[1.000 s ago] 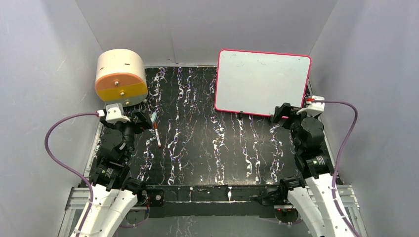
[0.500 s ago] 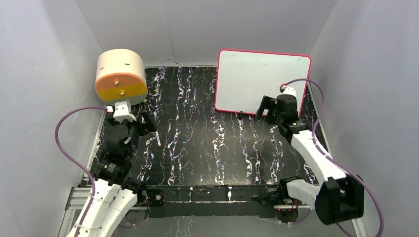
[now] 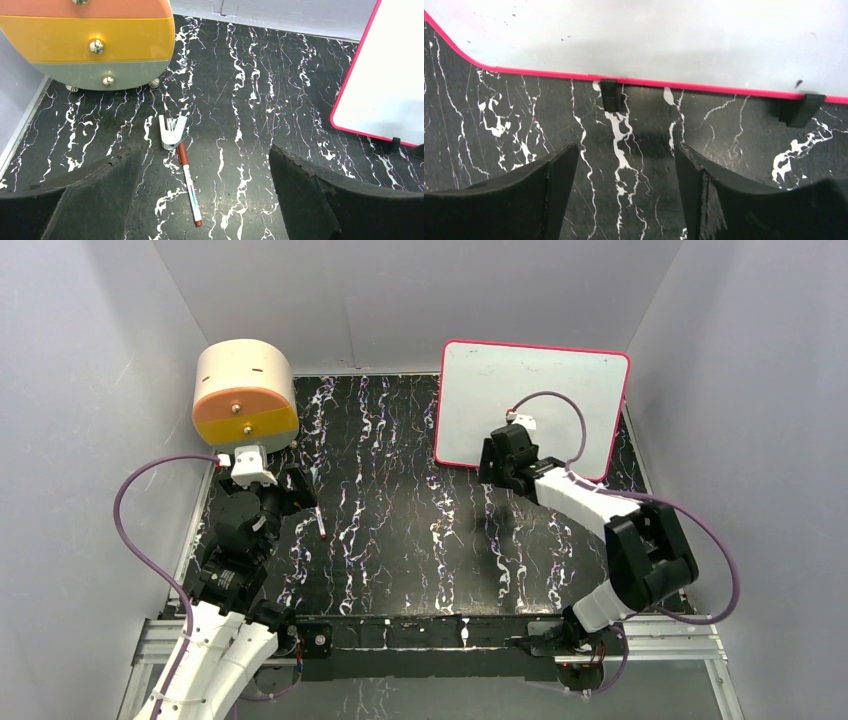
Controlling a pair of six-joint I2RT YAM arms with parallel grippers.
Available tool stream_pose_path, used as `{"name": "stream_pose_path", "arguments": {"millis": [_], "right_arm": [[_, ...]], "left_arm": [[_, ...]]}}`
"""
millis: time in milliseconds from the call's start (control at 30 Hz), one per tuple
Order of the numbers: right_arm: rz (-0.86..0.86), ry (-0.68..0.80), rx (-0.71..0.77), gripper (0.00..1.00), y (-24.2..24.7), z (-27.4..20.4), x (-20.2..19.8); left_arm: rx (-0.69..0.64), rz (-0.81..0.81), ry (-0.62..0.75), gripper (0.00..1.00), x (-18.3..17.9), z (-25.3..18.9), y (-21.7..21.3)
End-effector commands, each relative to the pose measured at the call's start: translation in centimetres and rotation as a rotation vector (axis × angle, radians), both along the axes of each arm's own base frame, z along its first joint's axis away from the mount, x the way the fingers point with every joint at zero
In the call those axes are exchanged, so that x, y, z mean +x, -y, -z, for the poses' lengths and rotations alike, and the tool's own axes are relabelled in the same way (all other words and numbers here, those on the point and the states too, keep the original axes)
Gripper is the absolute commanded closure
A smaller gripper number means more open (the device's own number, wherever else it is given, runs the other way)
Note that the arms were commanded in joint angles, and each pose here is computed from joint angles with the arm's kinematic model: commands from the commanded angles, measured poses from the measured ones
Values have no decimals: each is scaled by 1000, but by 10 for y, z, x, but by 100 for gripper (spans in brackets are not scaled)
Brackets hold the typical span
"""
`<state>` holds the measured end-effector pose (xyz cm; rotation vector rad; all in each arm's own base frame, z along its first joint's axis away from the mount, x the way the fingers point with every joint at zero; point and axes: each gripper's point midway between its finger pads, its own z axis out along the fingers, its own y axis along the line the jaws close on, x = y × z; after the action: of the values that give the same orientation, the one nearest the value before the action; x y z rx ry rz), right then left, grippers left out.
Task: Write a sentence on the whiteboard
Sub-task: Move the whiteboard stand to the center of the board.
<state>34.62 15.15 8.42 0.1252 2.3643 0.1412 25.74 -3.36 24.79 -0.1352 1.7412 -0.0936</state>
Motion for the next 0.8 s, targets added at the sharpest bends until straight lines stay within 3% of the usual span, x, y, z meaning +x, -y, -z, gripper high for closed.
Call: {"name": "stream_pose_path", "arguments": {"millis": [0,200,633,767], "right_arm": [[63,104,-7,24,-17,-19,33],[116,64,-104,43,-19,3,43],[140,73,-170,58,-20,30,61],[110,71,-168,68,-24,34,61]], "left_arm": [[9,-1,28,5,1,-10,-1],[9,1,30,5,1,-10,-1],[14,3,23,5,1,-8,-1],[14,5,21,5,1,-8,0]]}}
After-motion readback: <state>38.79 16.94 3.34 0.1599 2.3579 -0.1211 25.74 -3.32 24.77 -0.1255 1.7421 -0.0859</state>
